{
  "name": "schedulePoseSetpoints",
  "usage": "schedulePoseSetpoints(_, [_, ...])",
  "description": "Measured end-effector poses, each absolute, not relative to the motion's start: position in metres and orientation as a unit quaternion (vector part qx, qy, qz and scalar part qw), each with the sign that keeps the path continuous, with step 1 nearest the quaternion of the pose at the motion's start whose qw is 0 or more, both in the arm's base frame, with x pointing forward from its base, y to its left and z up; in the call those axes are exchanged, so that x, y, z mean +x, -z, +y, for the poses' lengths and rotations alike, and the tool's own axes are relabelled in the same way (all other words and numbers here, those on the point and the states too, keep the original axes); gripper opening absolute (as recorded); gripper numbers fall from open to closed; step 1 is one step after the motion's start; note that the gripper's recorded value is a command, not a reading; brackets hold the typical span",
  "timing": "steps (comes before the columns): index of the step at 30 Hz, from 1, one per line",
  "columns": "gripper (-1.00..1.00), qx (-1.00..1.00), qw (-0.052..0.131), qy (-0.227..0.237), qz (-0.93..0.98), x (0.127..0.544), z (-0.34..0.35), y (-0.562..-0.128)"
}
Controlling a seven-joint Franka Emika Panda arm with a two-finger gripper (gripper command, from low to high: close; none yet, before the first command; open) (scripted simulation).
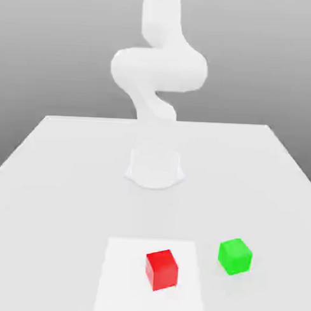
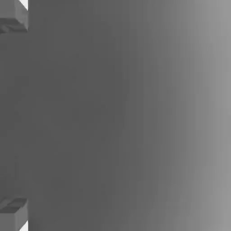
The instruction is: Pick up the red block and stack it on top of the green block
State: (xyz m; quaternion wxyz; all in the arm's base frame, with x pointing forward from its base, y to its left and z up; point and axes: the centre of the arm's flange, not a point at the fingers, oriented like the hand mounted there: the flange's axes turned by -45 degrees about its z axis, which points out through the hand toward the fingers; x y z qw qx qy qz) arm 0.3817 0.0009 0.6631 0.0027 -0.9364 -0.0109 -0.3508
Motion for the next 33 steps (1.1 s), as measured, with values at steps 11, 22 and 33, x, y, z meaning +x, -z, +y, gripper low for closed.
schedulePoseSetpoints(11, [0.00,-0.981,0.002,0.172,-0.093,0.460,0.014,-0.424])
schedulePoseSetpoints(22, [0.00,-0.986,0.000,0.006,-0.167,0.418,0.022,-0.207])
schedulePoseSetpoints(33, [-1.00,-0.986,0.000,0.000,-0.169,0.414,0.022,-0.145])
